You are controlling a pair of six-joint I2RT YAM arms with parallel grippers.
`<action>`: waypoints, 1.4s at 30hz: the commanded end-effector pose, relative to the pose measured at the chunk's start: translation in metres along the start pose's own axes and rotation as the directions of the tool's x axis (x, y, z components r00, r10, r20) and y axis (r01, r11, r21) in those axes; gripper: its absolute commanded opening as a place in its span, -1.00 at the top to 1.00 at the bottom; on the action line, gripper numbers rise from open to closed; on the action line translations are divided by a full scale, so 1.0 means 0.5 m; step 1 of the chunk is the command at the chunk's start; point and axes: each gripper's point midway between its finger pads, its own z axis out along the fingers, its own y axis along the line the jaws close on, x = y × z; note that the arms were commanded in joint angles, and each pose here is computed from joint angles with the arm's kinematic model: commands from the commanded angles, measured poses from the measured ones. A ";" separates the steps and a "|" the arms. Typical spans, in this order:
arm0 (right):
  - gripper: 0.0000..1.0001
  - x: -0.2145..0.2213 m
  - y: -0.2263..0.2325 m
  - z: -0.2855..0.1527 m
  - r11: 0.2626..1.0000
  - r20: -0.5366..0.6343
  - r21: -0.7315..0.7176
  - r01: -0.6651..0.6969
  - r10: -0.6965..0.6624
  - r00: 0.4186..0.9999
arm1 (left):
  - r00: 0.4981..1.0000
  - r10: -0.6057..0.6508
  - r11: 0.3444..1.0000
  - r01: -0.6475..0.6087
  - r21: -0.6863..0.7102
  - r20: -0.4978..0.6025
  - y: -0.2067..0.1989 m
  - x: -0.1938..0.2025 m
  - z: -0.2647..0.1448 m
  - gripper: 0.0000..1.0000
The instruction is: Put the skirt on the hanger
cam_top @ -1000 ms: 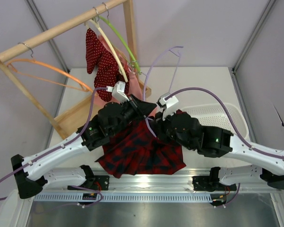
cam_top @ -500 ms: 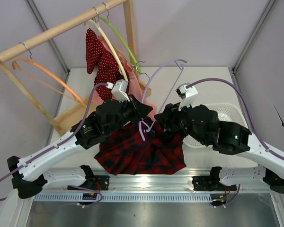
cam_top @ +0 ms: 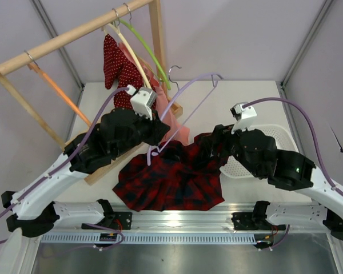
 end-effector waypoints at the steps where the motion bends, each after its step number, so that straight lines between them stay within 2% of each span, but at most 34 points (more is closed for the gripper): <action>1: -0.35 0.009 0.002 0.000 0.999 0.001 -0.031 -0.019 0.019 1.000 | 0.984 0.180 0.983 -0.180 -0.031 0.003 0.015 -0.043 -0.029 1.00; 3: -0.35 0.026 0.034 0.009 0.993 -0.010 -0.116 -0.001 -0.001 1.000 | 0.976 0.219 0.975 -0.219 -0.045 -0.010 0.023 -0.048 -0.040 1.00; 5: -0.38 0.070 0.040 0.029 0.991 -0.049 -0.130 0.012 -0.018 0.999 | 0.969 0.247 0.968 -0.247 -0.035 -0.003 0.022 -0.058 -0.051 1.00; 8: -0.43 0.100 0.011 0.052 0.999 -0.072 -0.041 0.029 -0.032 0.997 | 0.960 0.278 0.960 -0.278 0.011 -0.017 0.010 -0.060 -0.066 1.00; 11: -0.46 0.077 -0.057 0.049 0.990 -0.049 0.138 -0.034 0.042 0.998 | 0.951 0.293 0.954 -0.297 -0.029 -0.094 0.040 -0.028 -0.080 1.00; 13: -0.47 0.064 -0.092 0.047 0.982 -0.034 0.179 -0.063 0.070 0.997 | 0.948 0.290 0.952 -0.300 -0.066 -0.131 0.066 -0.001 -0.092 1.00; 17: -0.40 0.085 -0.134 0.044 0.981 -0.057 0.175 -0.078 0.089 0.994 | 0.953 0.270 0.958 -0.280 -0.065 -0.139 0.083 0.020 -0.129 1.00; 21: -0.38 0.140 -0.155 0.059 0.986 -0.141 0.166 0.008 0.016 0.990 | 0.962 0.245 0.968 -0.250 -0.022 -0.117 0.082 0.029 -0.167 1.00; 23: -0.37 0.144 -0.162 0.073 0.985 -0.142 0.172 0.023 0.002 0.990 | 0.964 0.240 0.970 -0.241 0.005 -0.112 0.076 0.034 -0.174 1.00; 26: -0.23 0.132 -0.166 0.092 0.984 -0.137 0.179 0.012 0.013 0.990 | 0.967 0.229 0.973 -0.230 0.008 -0.108 0.077 0.034 -0.187 1.00; 29: -0.22 0.127 -0.151 0.110 0.988 -0.162 0.149 0.027 -0.002 0.987 | 0.970 0.224 0.974 -0.224 0.019 -0.097 0.076 0.034 -0.196 0.99; 35: -0.24 0.098 -0.095 0.132 0.998 -0.174 0.036 0.043 -0.036 0.984 | 0.975 0.212 0.977 -0.210 0.029 -0.073 0.076 0.037 -0.198 1.00; 38: -0.28 0.082 -0.084 0.140 0.999 -0.168 0.045 0.015 -0.007 0.986 | 0.977 0.204 0.979 -0.202 0.039 -0.067 0.073 0.044 -0.192 1.00; 42: -0.34 0.103 -0.080 0.165 0.997 -0.205 0.077 -0.012 0.028 0.978 | 0.979 0.196 0.980 -0.194 0.041 -0.058 0.076 0.050 -0.192 1.00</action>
